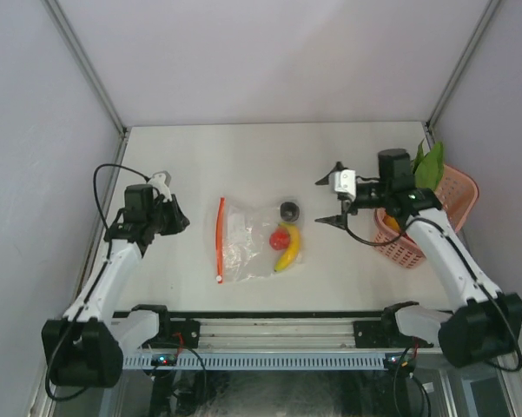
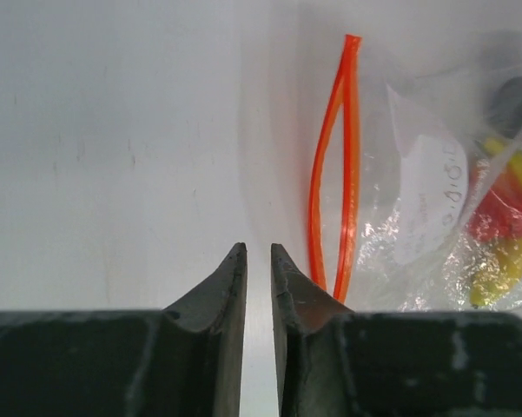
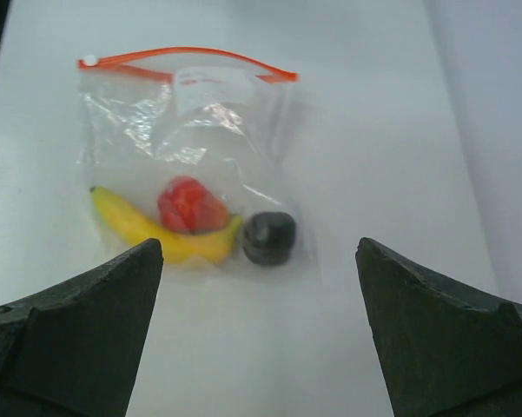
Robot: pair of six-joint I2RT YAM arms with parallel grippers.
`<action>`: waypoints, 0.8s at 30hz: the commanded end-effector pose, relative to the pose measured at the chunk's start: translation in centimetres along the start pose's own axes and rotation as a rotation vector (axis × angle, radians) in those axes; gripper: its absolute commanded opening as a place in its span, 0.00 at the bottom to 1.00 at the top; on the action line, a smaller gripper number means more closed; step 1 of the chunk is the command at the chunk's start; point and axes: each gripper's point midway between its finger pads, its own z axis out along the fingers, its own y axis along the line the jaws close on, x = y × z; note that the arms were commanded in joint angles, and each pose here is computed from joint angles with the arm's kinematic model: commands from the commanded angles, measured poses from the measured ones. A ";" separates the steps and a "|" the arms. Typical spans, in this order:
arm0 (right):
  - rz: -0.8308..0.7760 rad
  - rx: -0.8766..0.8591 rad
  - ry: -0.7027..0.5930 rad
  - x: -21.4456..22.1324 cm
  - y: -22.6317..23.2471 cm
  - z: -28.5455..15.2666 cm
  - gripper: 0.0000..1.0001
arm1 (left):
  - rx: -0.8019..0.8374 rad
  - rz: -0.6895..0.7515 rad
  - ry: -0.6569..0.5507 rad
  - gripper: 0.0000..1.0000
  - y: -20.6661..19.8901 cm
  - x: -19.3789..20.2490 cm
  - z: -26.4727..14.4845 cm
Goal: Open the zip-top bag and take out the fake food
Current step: Pick up the fake fruit from the zipper food storage bag.
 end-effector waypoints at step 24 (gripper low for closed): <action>-0.062 -0.398 0.385 12.2 5.2 13.1 0.43 | 0.235 -0.039 0.324 0.10 -6.6 4.6 9.0</action>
